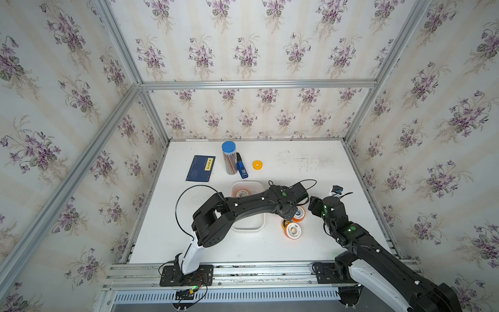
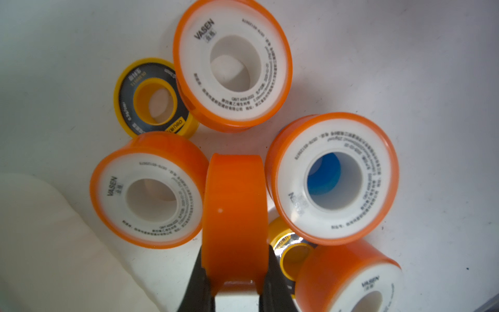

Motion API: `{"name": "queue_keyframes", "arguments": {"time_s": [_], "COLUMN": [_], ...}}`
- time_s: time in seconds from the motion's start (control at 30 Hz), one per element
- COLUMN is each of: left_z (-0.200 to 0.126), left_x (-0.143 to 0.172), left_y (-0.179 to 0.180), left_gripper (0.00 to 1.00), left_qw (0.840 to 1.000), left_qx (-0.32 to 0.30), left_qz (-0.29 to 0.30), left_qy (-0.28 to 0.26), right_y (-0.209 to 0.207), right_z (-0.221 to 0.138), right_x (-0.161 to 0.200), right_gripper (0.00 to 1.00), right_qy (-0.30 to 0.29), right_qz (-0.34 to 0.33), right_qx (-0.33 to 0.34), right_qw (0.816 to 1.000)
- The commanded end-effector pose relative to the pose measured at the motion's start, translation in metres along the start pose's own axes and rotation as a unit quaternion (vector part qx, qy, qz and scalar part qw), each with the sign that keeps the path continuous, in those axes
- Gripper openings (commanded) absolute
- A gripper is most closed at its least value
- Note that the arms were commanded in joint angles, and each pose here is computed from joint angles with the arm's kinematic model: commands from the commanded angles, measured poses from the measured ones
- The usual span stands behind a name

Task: Put the sealing tape into the storage box
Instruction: Pick up the sealing tape at the center of the board, then place the sealing tape in the storage box.

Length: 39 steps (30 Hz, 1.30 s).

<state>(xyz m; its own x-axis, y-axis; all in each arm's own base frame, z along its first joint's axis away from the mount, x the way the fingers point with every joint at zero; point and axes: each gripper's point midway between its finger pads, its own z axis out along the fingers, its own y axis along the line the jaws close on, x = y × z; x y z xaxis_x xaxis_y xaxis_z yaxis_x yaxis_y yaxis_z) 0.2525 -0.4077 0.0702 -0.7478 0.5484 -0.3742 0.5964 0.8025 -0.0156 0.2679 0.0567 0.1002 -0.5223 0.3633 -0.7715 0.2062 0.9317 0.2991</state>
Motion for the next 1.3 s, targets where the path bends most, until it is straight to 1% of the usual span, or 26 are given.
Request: {"name": "queue_keyframes", "arguments": {"time_s": [0.0, 0.5, 0.7, 0.83, 1.0, 1.17, 1.27], "left_z": [-0.014, -0.052, -0.067, -0.082, -0.100, -0.108, -0.111], "left_x": [-0.004, -0.008, -0.004, 0.002, 0.012, 0.032, 0.042], "left_y": [0.005, 0.013, 0.022, 0.035, 0.056, 0.083, 0.098], "left_gripper": [0.08, 0.08, 0.09, 0.10, 0.10, 0.11, 0.11], "left_qw": [1.000, 0.999, 0.998, 0.997, 0.994, 0.988, 0.981], "left_qx": [-0.008, -0.007, -0.013, -0.013, 0.005, 0.041, 0.071], "left_qz": [-0.004, -0.009, -0.023, -0.043, -0.078, -0.125, -0.157], "left_qy": [-0.010, -0.042, -0.051, -0.060, -0.072, -0.078, -0.087], "right_y": [0.003, 0.003, 0.003, 0.003, 0.003, 0.003, 0.003], "right_z": [0.000, 0.000, 0.000, 0.000, 0.000, 0.000, 0.000], "right_x": [-0.005, -0.005, -0.005, -0.005, -0.005, -0.005, -0.005], "right_gripper": [0.79, 0.79, 0.79, 0.79, 0.79, 0.80, 0.80], "right_qy": [-0.010, -0.009, -0.009, -0.009, -0.009, -0.009, -0.008], "right_qz": [0.003, 0.004, 0.004, 0.004, 0.003, 0.004, 0.004], "right_qx": [-0.005, -0.006, -0.005, -0.006, -0.006, -0.006, -0.006], "right_qw": [1.000, 1.000, 1.000, 1.000, 1.000, 1.000, 1.000]}}
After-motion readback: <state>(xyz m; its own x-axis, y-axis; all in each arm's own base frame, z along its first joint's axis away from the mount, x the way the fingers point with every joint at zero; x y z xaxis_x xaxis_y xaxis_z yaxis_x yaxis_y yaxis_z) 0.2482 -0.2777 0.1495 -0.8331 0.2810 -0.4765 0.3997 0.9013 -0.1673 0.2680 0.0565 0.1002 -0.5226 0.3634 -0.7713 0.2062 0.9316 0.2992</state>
